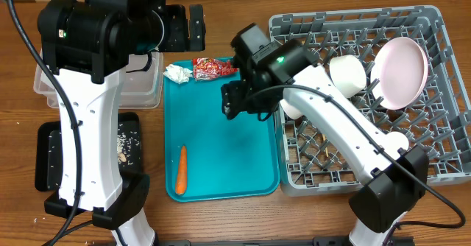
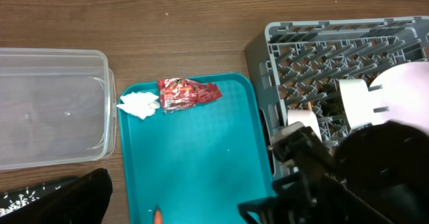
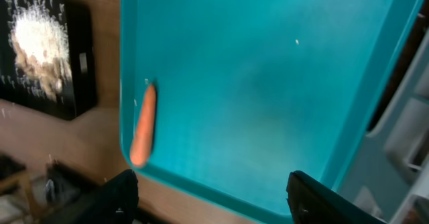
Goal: Sort waste into correct bins and load items into the dishwasher
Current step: 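Open the right gripper and withdraw it from the rack, then reach the left gripper to the red wrapper and grasp it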
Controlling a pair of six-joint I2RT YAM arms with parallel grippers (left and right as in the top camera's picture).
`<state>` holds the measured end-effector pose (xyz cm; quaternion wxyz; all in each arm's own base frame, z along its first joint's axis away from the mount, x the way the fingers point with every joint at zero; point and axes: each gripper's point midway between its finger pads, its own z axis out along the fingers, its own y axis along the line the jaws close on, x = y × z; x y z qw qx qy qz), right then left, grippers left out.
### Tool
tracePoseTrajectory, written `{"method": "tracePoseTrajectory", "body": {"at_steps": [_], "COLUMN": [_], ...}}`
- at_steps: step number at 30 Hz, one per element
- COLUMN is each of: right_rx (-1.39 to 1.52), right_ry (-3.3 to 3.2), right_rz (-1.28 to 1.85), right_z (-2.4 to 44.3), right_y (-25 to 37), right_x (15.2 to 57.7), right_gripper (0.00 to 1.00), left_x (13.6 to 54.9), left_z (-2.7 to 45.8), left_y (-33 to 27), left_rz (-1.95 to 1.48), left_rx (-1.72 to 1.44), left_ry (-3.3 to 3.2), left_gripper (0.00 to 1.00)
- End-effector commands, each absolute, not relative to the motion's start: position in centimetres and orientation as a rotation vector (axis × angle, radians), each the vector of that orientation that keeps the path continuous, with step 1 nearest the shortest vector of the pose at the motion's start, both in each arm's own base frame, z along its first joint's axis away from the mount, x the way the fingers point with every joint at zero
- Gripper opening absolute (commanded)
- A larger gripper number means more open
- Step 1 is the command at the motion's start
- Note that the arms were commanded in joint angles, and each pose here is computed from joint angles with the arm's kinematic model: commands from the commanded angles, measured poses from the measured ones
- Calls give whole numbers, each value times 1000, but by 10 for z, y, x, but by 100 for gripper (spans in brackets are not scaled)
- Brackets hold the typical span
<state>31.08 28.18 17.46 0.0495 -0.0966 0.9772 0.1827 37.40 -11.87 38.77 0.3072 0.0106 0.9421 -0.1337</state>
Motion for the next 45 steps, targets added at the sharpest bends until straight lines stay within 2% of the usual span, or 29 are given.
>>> {"method": "tracePoseTrajectory", "body": {"at_steps": [1,6,13,17,22,25,26,27,31,35,39,44,45], "right_rx": [-117,-99,50,248,296,385,412,432,482,493,508,515,515], "right_ry": [2920,2735,2744,2729,2585,2463,2429,2398,2310,2301,2341,2360,2360], "right_rz": [552,580,539,529,542,537,533,531,515,510,503,499,499], "right_z": [176,169,177,204,263,300,310,319,344,347,339,335,335], "right_y": [277,287,247,195,134,95,83,74,49,44,44,44,44], "right_x": [329,372,389,398,398,393,390,387,376,373,367,365,365], "right_gripper": [75,73,68,75,80,89,99,100,100,100,100,100,100], "left_x": [373,371,353,356,370,380,384,388,413,437,451,461,464], "left_z": [391,391,400,398,386,366,358,348,292,229,162,97,81], "left_y": [-116,-121,-162,-155,-141,-146,-151,-157,-166,-171,-188,-205,-211], "left_rz": [-331,-372,-714,-637,-486,-433,-428,-424,-296,-201,-199,-156,-141], "left_rx": [55,52,135,178,133,142,152,163,154,89,111,123,138], "left_ry": [2479,2483,2496,2485,2507,2557,2579,2603,2729,2859,2989,3070,3078], "left_gripper": [100,100,100,100,100,100,100,100,100,100,83,80,77]}}
